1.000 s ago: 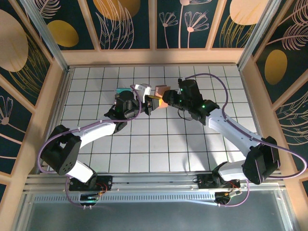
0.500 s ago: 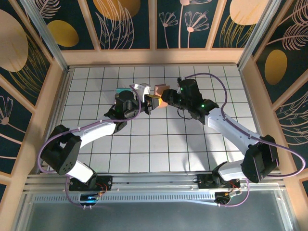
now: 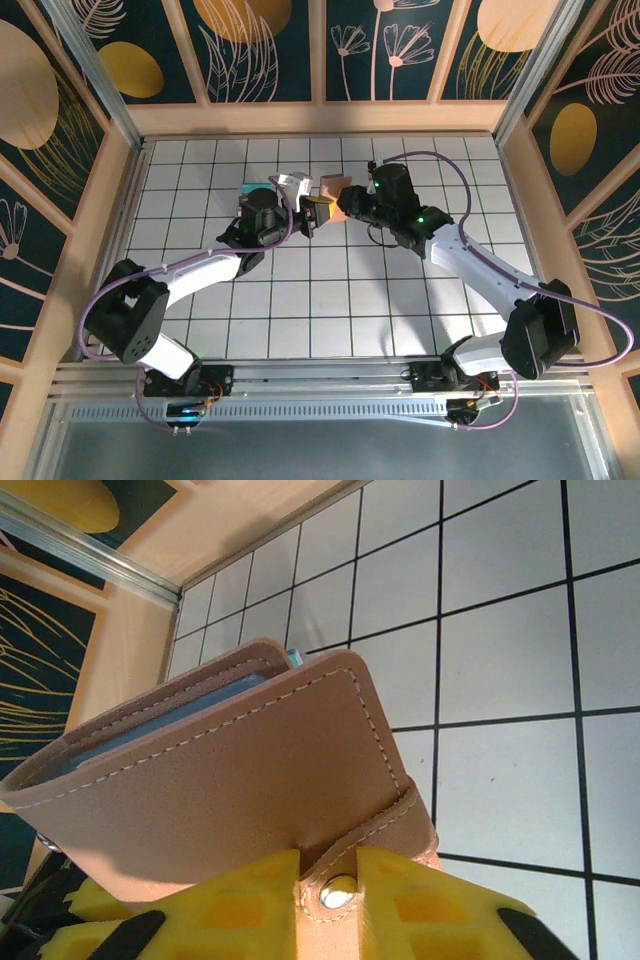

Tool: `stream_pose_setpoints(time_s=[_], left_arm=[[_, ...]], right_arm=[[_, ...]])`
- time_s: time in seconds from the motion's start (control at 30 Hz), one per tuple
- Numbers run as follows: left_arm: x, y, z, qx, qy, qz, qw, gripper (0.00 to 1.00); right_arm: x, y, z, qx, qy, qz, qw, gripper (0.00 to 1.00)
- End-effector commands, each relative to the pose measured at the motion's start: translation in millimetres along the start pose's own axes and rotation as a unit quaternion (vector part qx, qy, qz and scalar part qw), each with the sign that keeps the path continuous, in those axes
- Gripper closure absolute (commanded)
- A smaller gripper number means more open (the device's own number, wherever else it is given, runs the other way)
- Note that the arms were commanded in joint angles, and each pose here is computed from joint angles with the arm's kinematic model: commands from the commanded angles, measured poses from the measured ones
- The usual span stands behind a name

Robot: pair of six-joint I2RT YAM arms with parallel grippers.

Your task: Take the credit cards out of the card holder

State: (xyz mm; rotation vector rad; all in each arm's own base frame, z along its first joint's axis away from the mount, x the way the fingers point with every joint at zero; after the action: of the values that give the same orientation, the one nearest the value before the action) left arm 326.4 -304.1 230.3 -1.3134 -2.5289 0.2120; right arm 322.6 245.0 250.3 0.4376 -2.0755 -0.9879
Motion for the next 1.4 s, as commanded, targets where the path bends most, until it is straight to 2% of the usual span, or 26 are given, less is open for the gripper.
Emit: stream_pose_setpoints(time_s=[0.0, 0.57, 0.73, 0.83, 0.97, 1.27, 1.37], left_arm=[[2.7, -12.9, -38.8, -0.015, -0.064, 0.022, 0.998, 1.00], [2.3, -8.3, -34.2, -0.009, -0.053, 0.006, 0.999, 1.00], [2.3, -6.6, -32.4, -0.009, -0.049, 0.001, 0.999, 1.00], [3.3, -7.0, -33.3, -0.011, -0.048, 0.000, 0.999, 1.00], [4.9, -8.6, -33.9, -0.012, -0.044, 0.003, 0.999, 1.00], [7.3, -11.3, -30.6, -0.015, -0.020, 0.007, 1.000, 1.00], [8.6, -15.7, -30.7, -0.018, -0.015, 0.019, 1.000, 1.00]], right_arm=[[0.8, -16.0, -1.4, -0.006, -0.005, 0.021, 1.000, 0.84], [5.0, -14.3, -9.4, -0.005, -0.011, 0.015, 1.000, 0.98], [10.1, -16.8, -16.2, -0.003, -0.022, 0.022, 1.000, 0.98], [13.9, -15.7, -16.5, 0.006, -0.023, 0.019, 1.000, 0.90], [21.2, -15.6, -26.3, 0.027, -0.034, 0.009, 0.999, 0.73], [39.6, 6.6, -21.2, 0.102, -0.046, -0.084, 0.990, 0.44], [40.5, 10.0, -19.3, 0.117, -0.043, -0.097, 0.987, 0.40]])
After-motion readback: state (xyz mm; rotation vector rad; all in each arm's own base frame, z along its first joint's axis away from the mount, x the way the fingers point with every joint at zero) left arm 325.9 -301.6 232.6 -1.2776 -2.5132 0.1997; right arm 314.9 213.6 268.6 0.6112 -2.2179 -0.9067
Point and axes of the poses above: each hand's point on the last joint's axis, 136 mm out from that joint toward the fingers, its own x axis back along the fingers, its own y axis along the line the jaws close on, z = x × y, the point moved 3 cm from there along x, back along the fingers, and after that the axes turned 14 degrees about -x, right-handed, at the moved point
